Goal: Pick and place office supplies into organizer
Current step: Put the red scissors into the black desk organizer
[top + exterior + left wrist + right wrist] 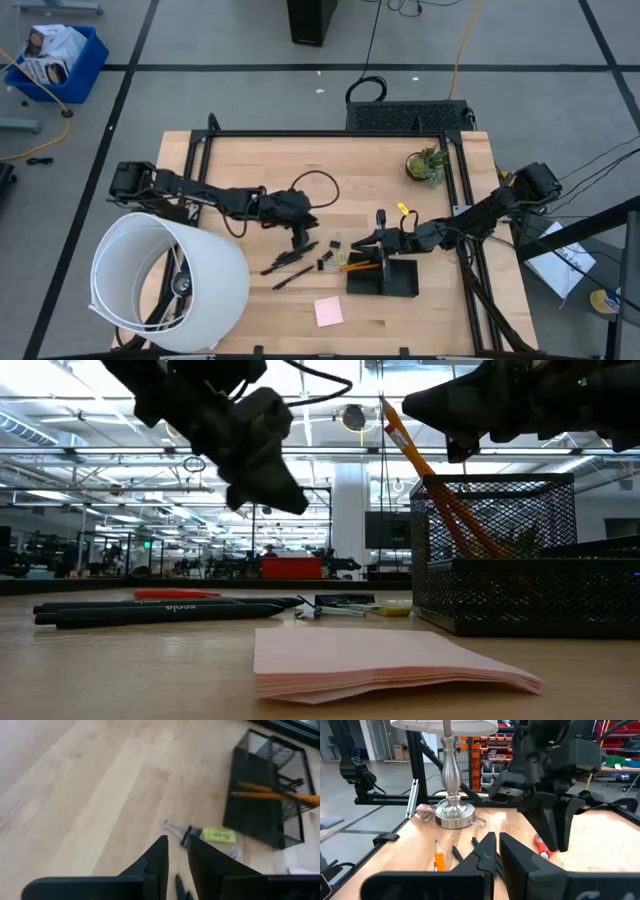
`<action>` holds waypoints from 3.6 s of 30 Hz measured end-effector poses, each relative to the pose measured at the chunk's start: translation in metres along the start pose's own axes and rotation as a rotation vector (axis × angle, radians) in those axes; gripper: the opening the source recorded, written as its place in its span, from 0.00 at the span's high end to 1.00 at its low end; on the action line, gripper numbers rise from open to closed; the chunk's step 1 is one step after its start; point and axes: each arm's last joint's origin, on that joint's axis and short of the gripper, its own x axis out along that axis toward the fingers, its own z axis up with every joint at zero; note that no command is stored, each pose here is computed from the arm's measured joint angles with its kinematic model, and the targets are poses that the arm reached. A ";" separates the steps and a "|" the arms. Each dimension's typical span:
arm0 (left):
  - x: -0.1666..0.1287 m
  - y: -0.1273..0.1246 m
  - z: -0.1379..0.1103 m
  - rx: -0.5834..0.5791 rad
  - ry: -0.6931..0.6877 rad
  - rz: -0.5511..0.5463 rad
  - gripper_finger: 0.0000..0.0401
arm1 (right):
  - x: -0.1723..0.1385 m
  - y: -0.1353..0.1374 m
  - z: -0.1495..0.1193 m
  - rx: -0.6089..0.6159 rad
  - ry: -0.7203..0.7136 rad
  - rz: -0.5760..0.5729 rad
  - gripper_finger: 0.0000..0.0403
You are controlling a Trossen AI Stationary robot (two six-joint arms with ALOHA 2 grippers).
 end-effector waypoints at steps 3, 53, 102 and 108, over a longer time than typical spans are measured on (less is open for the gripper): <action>0.001 0.005 -0.009 -0.116 0.043 0.048 0.82 | 0.000 0.000 0.000 0.000 0.001 0.000 0.96; 0.001 0.000 -0.001 0.030 -0.172 0.025 0.82 | 0.000 0.000 -0.001 -0.002 0.007 -0.003 0.96; -0.016 -0.056 -0.010 0.108 -0.243 -0.171 0.82 | -0.085 -0.105 -0.016 0.134 -0.125 -0.174 0.96; -0.039 -0.060 0.000 0.084 -0.335 -0.201 0.82 | -0.085 -0.105 -0.016 0.134 -0.125 -0.174 0.96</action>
